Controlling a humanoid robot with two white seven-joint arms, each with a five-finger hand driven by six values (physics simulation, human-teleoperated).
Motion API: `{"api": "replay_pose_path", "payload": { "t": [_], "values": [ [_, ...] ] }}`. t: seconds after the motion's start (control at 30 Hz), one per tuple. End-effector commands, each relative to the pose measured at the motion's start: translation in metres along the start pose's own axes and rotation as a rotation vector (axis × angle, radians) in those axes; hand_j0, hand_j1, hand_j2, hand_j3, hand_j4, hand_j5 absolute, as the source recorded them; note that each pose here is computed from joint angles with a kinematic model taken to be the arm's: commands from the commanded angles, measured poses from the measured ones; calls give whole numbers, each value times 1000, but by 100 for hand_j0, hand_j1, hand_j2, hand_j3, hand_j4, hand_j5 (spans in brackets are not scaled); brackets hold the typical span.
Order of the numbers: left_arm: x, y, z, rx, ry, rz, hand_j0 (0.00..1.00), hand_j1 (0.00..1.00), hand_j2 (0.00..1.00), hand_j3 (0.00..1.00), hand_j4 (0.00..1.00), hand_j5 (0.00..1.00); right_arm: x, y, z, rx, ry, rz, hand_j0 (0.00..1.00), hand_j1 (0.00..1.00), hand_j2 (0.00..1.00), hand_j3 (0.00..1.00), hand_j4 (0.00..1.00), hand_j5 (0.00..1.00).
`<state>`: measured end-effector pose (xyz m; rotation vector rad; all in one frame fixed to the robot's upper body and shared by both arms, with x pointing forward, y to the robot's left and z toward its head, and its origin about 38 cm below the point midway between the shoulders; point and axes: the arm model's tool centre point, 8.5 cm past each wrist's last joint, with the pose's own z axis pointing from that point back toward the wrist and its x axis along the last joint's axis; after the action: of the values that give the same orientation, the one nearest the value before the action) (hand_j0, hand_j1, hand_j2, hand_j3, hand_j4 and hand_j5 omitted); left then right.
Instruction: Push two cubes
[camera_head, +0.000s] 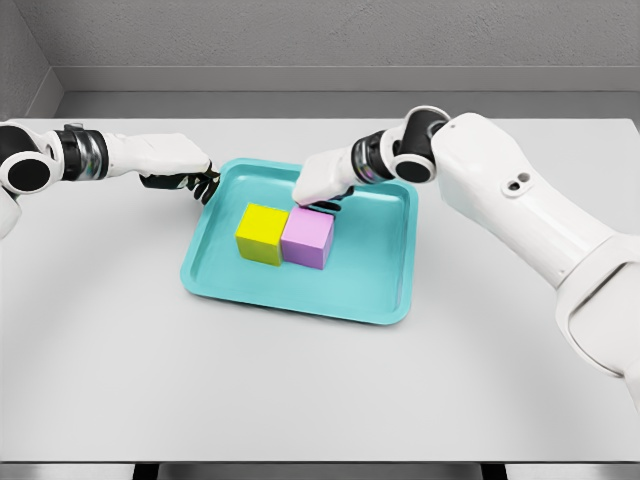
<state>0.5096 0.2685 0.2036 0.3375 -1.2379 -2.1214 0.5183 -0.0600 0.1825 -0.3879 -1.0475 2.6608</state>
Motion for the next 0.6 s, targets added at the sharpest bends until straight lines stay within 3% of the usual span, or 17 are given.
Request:
{"api": "replay_pose_path", "payload": {
  "t": [0.0, 0.3, 0.37, 0.4, 0.43, 0.5, 0.53, 0.57],
  "values": [
    [0, 0, 0, 4, 1, 5, 28, 28, 28, 28, 28, 28, 5, -2, -2, -2, -17, 17, 4, 4, 4, 4, 4, 4],
    [-1, 1, 2, 5, 4, 5, 29, 29, 29, 29, 29, 29, -1, 0, 1, -4, 11, -13, 4, 4, 4, 4, 4, 4],
    [-18, 1, 25, 25, 53, 28, 53, 53, 53, 53, 53, 53, -3, 1, 1, -3, 27, -24, 4, 4, 4, 4, 4, 4],
    [-26, 7, 38, 59, 78, 39, 85, 85, 85, 85, 85, 85, -3, 1, 1, -1, 27, -24, 4, 4, 4, 4, 4, 4],
    [-41, 0, 50, 68, 110, 92, 100, 100, 100, 100, 100, 100, -5, 2, 1, 0, 29, -28, 4, 4, 4, 4, 4, 4],
    [-64, -29, 54, 66, 152, 236, 100, 100, 100, 100, 100, 100, -7, 5, 2, 2, 35, -36, 4, 4, 4, 4, 4, 4],
    [-68, -40, 57, 54, 168, 260, 100, 100, 100, 100, 100, 100, -15, 2, 9, -18, 53, -56, 4, 4, 4, 4, 4, 4],
    [-73, -44, 61, 51, 183, 274, 100, 100, 100, 100, 100, 100, -35, -4, 32, -91, 86, -102, 4, 4, 4, 4, 4, 4]
  ]
}}
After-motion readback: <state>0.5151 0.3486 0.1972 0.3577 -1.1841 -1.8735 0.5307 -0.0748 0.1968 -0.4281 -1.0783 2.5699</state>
